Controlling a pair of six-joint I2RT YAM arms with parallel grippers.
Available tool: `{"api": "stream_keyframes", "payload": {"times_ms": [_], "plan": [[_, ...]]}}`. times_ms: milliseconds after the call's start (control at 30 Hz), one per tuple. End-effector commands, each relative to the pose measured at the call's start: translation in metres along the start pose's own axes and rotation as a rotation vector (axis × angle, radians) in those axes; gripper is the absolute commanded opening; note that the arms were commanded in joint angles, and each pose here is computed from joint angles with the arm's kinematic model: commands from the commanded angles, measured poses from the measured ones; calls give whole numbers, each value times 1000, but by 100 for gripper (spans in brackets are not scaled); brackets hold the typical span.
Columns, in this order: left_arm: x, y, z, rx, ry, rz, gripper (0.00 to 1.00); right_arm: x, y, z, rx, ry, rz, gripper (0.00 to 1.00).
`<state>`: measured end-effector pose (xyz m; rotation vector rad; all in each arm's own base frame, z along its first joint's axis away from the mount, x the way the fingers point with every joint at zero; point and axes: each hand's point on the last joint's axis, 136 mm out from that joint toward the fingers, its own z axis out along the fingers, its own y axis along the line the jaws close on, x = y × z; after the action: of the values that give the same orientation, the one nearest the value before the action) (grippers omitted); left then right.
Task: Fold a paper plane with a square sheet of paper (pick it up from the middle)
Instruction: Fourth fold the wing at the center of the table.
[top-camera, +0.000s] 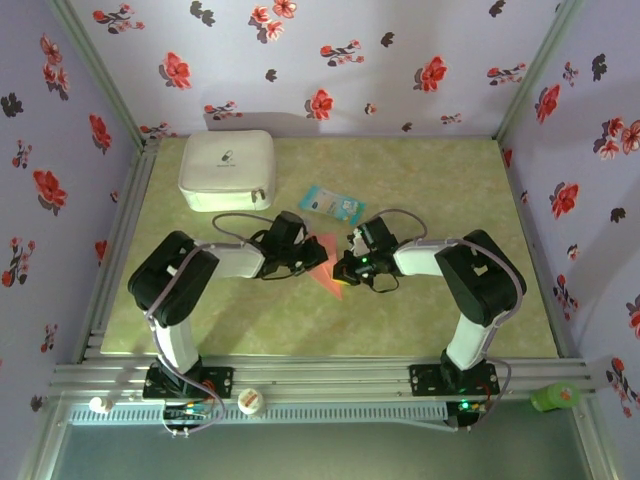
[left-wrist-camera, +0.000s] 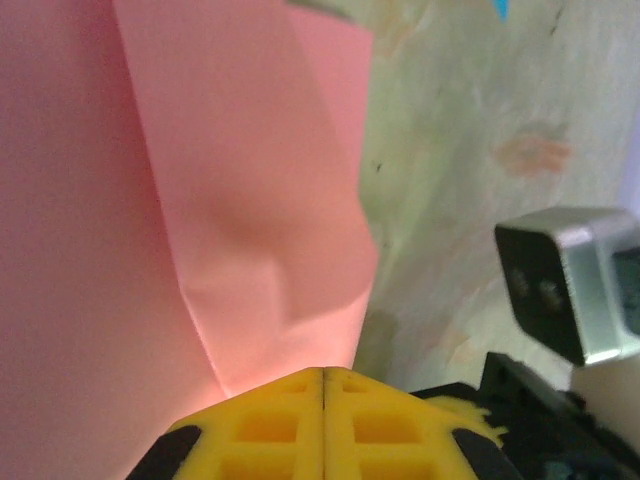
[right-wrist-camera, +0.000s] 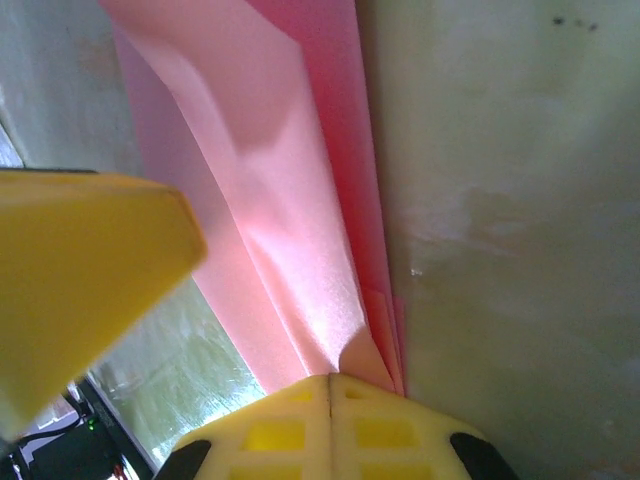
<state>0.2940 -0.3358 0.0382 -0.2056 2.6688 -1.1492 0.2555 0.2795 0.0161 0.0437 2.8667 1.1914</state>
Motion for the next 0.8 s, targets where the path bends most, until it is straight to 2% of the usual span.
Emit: {"api": "stream_keyframes", "payload": {"times_ms": [0,267,767], "plan": [[8,6,7,-45,52,24,6,20,-40,4,131,67,75,2],[0,24,15,-97,30,-15,6,22,-42,4,136,69,77,2],[-47,62,10,-193,-54,-100,7,33,-50,3,158,104,72,2]]}}
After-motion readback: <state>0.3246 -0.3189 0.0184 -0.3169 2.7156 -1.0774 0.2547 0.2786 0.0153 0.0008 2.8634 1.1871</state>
